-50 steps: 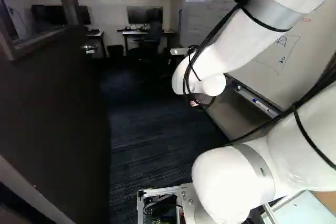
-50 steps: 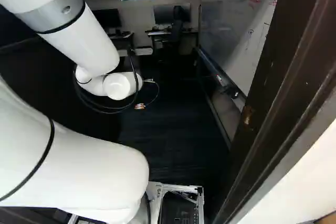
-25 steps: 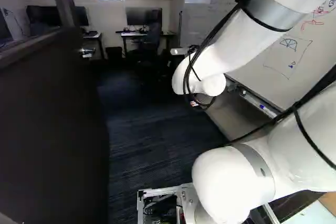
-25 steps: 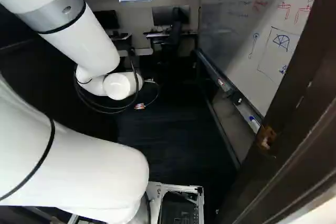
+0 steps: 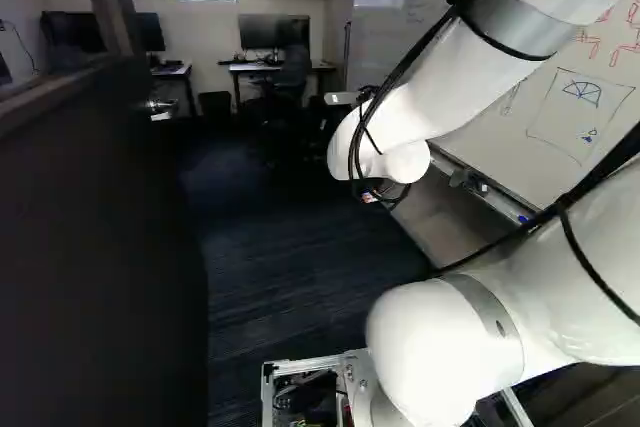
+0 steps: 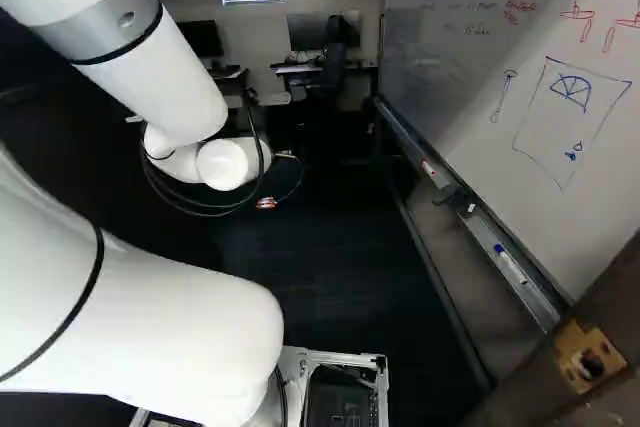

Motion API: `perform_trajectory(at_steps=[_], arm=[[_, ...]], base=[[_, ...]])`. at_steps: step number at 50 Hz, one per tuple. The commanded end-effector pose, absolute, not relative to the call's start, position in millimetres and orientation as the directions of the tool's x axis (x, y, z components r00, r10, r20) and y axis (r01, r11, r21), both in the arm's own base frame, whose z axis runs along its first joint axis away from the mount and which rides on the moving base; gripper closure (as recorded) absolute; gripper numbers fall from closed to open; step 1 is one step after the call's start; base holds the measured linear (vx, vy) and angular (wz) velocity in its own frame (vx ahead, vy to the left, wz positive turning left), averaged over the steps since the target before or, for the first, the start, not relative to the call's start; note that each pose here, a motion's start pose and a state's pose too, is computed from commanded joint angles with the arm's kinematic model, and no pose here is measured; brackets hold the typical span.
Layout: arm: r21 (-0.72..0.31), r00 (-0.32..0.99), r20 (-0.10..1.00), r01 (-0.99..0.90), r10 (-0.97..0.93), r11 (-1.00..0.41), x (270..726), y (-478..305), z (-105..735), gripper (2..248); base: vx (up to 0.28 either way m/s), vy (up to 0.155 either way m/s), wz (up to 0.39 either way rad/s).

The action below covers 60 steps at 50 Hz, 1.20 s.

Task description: Open the door and move inside

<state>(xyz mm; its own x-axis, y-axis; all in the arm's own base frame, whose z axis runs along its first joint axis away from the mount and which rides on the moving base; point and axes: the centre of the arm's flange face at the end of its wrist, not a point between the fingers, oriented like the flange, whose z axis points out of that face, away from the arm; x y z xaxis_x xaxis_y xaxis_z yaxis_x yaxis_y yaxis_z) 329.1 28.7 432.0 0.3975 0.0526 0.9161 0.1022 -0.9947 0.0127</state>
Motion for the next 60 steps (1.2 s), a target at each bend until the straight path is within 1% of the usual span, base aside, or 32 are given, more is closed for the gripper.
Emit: perform_trajectory(at_steps=[26, 60], arm=[[0.013, 0.397, 0.916, 0.102, 0.053, -0.995, 329.1, 28.7, 432.0, 3], [0.013, 0.397, 0.916, 0.102, 0.053, -0.995, 329.1, 28.7, 432.0, 3]], base=[[0.179, 0.045, -0.009], [0.17, 0.004, 0.013]])
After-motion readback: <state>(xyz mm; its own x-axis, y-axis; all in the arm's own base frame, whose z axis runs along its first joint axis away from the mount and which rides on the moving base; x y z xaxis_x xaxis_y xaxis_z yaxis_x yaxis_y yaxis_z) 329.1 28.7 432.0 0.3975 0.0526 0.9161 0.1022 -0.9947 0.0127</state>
